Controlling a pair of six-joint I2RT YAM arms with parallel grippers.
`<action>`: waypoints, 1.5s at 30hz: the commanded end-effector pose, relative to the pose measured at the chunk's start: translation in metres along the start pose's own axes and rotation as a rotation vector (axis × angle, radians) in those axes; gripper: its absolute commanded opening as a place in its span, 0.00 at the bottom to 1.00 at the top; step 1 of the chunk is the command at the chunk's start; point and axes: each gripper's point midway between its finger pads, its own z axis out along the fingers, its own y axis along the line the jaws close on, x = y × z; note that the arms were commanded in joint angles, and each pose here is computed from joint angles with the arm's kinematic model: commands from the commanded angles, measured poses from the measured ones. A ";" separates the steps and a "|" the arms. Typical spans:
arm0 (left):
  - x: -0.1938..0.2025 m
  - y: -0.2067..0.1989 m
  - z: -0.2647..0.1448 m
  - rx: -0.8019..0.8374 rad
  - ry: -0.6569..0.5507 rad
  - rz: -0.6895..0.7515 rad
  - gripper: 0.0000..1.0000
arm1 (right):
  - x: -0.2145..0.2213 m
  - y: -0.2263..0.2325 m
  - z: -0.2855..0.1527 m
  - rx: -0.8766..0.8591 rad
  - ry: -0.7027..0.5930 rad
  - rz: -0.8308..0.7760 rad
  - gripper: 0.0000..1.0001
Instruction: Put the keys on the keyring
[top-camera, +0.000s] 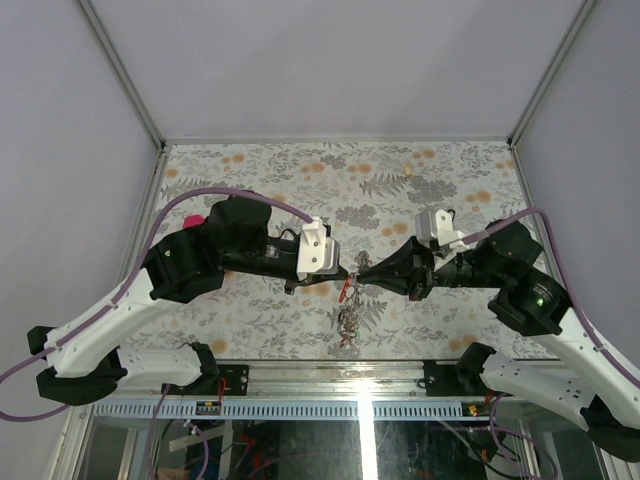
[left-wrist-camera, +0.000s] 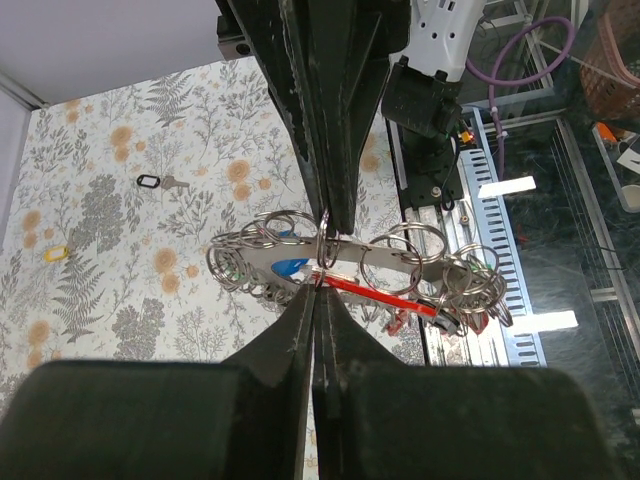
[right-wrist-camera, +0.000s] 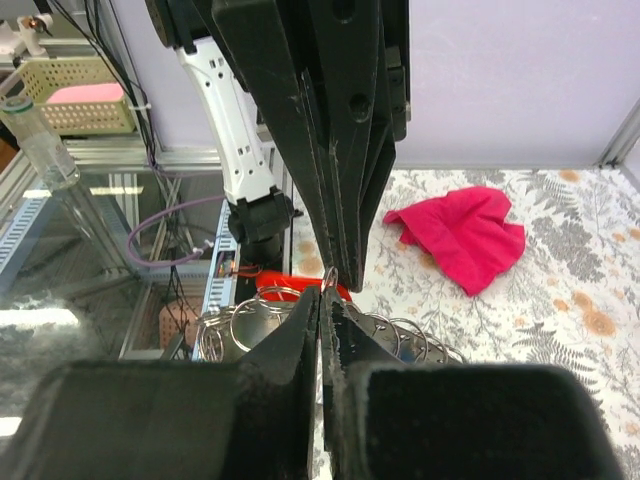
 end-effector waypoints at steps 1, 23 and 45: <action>-0.009 0.002 -0.002 -0.025 -0.042 0.018 0.00 | -0.051 0.010 -0.006 -0.018 -0.205 -0.098 0.00; -0.033 0.008 0.000 -0.065 -0.182 -0.004 0.00 | -0.065 -0.023 -0.014 0.173 -0.544 -0.042 0.00; -0.064 0.033 -0.028 -0.290 -0.397 -0.057 0.33 | -0.074 -0.011 -0.021 0.155 -0.483 -0.119 0.00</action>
